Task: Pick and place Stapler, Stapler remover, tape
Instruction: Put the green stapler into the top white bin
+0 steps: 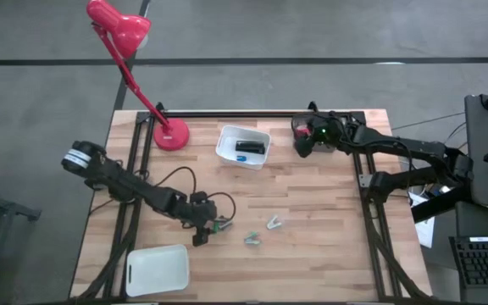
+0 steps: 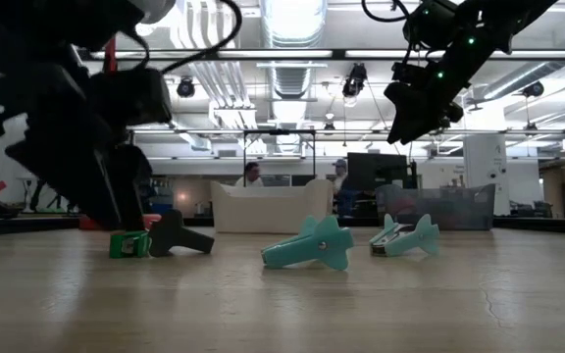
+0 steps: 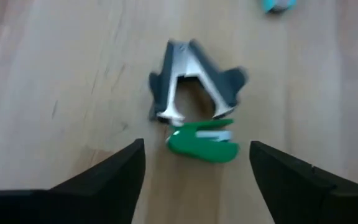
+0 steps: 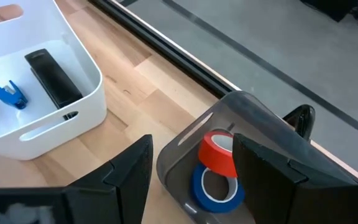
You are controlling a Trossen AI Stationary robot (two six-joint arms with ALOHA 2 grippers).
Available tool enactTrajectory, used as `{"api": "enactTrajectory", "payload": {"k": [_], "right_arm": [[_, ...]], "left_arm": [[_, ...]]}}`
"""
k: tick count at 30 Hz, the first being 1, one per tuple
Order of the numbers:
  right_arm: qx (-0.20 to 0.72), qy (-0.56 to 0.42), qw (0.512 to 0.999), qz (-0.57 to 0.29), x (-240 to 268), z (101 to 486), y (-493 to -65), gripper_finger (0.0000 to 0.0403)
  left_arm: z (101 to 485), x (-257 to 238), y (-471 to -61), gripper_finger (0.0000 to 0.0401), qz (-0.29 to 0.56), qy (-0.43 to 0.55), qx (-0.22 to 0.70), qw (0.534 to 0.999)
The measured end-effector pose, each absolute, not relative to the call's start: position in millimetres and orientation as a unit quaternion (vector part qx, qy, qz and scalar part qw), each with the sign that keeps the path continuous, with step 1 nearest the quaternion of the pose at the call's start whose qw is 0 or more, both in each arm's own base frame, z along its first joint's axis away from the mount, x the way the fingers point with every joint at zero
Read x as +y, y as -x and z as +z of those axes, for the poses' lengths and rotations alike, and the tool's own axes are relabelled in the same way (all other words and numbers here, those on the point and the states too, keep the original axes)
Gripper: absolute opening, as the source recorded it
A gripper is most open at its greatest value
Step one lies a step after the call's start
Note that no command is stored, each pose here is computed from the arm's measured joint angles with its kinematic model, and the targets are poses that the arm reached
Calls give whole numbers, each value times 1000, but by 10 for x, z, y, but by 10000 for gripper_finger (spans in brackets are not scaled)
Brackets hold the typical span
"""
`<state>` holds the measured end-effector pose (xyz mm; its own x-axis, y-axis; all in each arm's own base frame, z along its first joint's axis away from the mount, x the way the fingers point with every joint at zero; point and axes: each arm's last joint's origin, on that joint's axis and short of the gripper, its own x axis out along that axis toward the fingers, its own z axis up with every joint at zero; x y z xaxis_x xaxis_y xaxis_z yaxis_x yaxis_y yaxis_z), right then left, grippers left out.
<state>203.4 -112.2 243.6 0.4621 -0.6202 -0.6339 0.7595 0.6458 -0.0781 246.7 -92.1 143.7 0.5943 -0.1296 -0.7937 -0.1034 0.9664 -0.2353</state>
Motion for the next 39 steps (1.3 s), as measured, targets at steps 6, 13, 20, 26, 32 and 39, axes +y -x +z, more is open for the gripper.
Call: {"api": "enactTrajectory", "payload": {"k": [6, 13, 20, 26, 32, 39], "right_arm": [[322, -108, 848, -407, -1121, 2433, -2033, 210], [322, -108, 848, -407, -1121, 2433, -2033, 210], [322, -108, 848, -407, -1121, 2431, -2033, 210], [323, -107, 848, -406, -1121, 2431, -2033, 210], [323, -107, 848, -406, -1121, 2429, -2032, 210], [323, -107, 848, -406, -1121, 2429, -2032, 210]], "left_arm": [[1313, -947, -2533, 292, 2, 131, 450, 883], [1300, -963, -2553, 291, -2, 125, 443, 888], [1294, -993, -2533, 291, -13, 81, 444, 892], [1281, -1012, -2522, 286, -21, 49, 444, 894], [1279, -1004, -2522, 257, -12, 41, 442, 896], [1279, -1000, -2520, 218, -7, 44, 442, 896]]}}
